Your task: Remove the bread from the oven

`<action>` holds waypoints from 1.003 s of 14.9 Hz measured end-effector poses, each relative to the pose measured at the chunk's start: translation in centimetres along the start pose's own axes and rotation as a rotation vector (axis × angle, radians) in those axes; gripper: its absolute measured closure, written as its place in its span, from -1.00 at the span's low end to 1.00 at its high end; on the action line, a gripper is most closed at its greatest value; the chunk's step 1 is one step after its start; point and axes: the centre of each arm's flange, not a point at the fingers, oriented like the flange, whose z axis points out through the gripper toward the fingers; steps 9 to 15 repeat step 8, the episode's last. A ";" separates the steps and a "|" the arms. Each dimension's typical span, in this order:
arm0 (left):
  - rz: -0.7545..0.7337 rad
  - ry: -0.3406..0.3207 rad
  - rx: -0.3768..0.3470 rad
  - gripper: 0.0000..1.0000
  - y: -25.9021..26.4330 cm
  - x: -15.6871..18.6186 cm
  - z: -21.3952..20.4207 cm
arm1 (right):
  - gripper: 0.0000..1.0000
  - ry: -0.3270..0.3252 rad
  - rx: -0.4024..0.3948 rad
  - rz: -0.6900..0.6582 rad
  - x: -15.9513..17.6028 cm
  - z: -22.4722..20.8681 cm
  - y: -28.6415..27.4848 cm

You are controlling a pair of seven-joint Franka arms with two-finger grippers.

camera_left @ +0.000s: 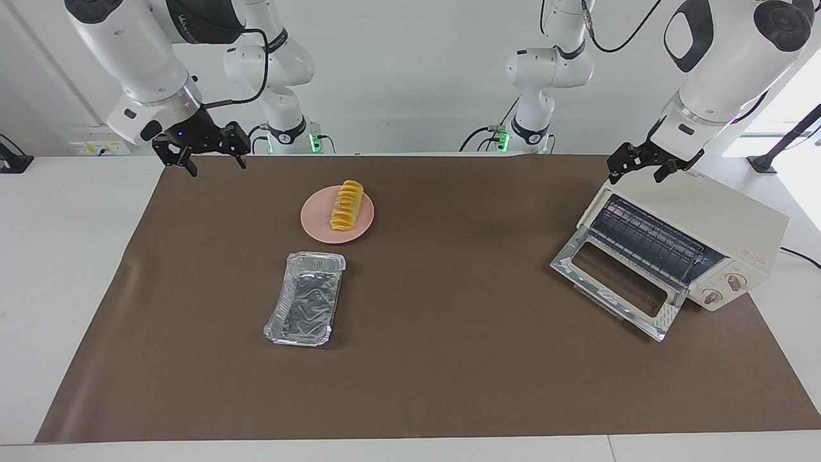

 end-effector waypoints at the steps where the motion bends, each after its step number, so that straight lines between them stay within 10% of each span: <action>1: 0.000 0.000 0.000 -1.00 0.0 0.0 0.0 | -1.00 0.001 0.000 0.000 0.0 0.0 0.0; 15: 0.000 0.000 0.000 -1.00 0.0 0.0 0.0 | -1.00 0.018 -0.021 0.002 0.1 -0.2 0.3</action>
